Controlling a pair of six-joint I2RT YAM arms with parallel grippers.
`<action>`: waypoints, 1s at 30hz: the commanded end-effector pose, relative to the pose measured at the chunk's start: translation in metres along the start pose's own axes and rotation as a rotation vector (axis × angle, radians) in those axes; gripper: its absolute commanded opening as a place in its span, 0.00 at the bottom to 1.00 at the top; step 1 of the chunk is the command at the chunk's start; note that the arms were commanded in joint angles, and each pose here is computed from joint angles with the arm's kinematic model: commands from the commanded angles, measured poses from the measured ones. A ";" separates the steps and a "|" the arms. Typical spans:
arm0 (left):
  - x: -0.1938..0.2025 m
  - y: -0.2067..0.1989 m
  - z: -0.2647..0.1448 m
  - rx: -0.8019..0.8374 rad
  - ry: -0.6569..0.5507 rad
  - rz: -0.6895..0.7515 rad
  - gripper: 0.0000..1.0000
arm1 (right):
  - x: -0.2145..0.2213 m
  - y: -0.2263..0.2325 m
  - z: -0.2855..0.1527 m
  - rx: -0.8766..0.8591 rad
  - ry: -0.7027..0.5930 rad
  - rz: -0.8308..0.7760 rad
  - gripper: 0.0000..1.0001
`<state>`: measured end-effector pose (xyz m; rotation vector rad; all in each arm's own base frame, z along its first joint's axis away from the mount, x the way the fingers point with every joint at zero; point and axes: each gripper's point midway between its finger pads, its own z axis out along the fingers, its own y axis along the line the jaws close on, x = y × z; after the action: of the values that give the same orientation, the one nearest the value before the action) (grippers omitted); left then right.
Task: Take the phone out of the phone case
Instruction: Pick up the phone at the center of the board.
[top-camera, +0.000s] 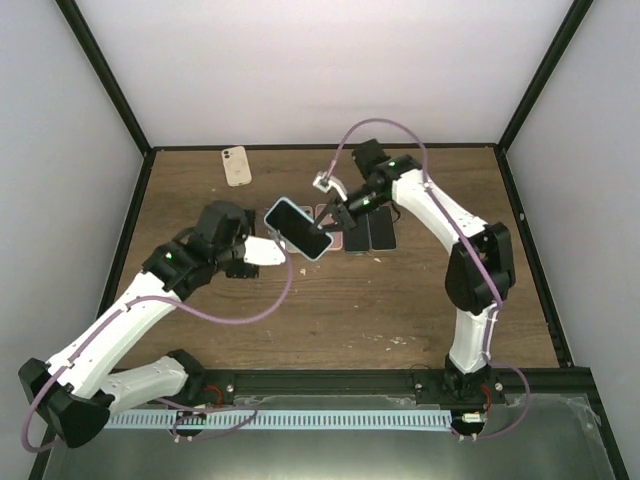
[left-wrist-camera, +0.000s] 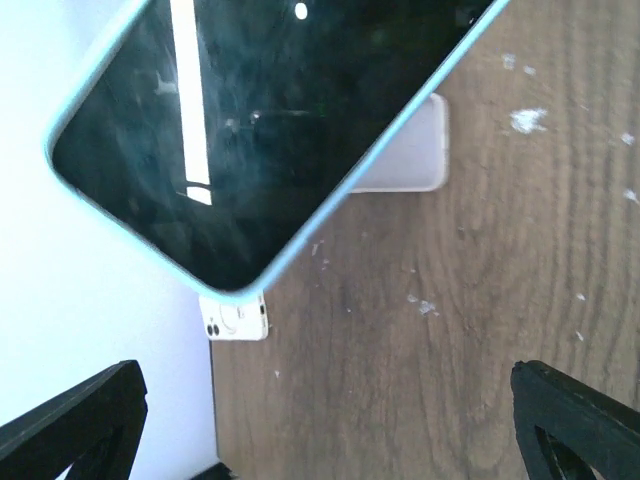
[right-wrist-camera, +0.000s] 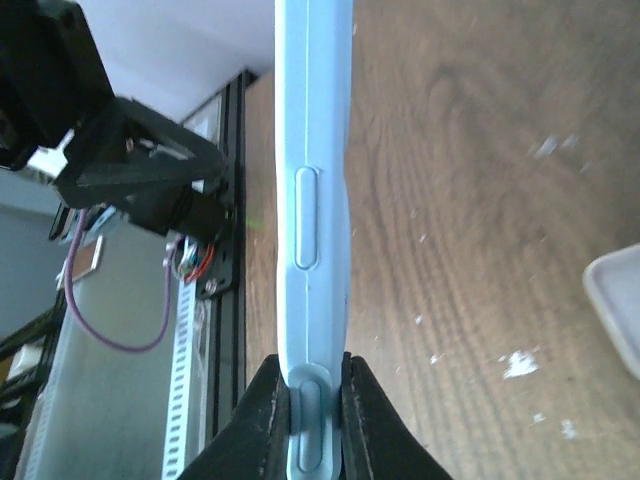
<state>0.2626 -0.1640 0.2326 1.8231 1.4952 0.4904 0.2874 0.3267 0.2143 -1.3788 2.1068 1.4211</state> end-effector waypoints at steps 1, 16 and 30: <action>-0.005 0.035 -0.016 0.004 -0.092 -0.347 1.00 | -0.061 0.038 -0.056 -0.015 -0.217 -0.168 0.01; -0.053 0.108 -0.041 0.314 -0.597 -1.063 1.00 | -0.122 0.079 -0.142 -0.027 -0.504 -0.333 0.01; -0.096 0.140 -0.051 0.600 -0.945 -1.275 0.79 | -0.132 0.119 -0.149 -0.102 -0.619 -0.373 0.01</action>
<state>0.2984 -0.2420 0.3689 0.8442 1.7706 -1.1549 0.3301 0.2888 0.3923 -1.0451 1.5072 1.5574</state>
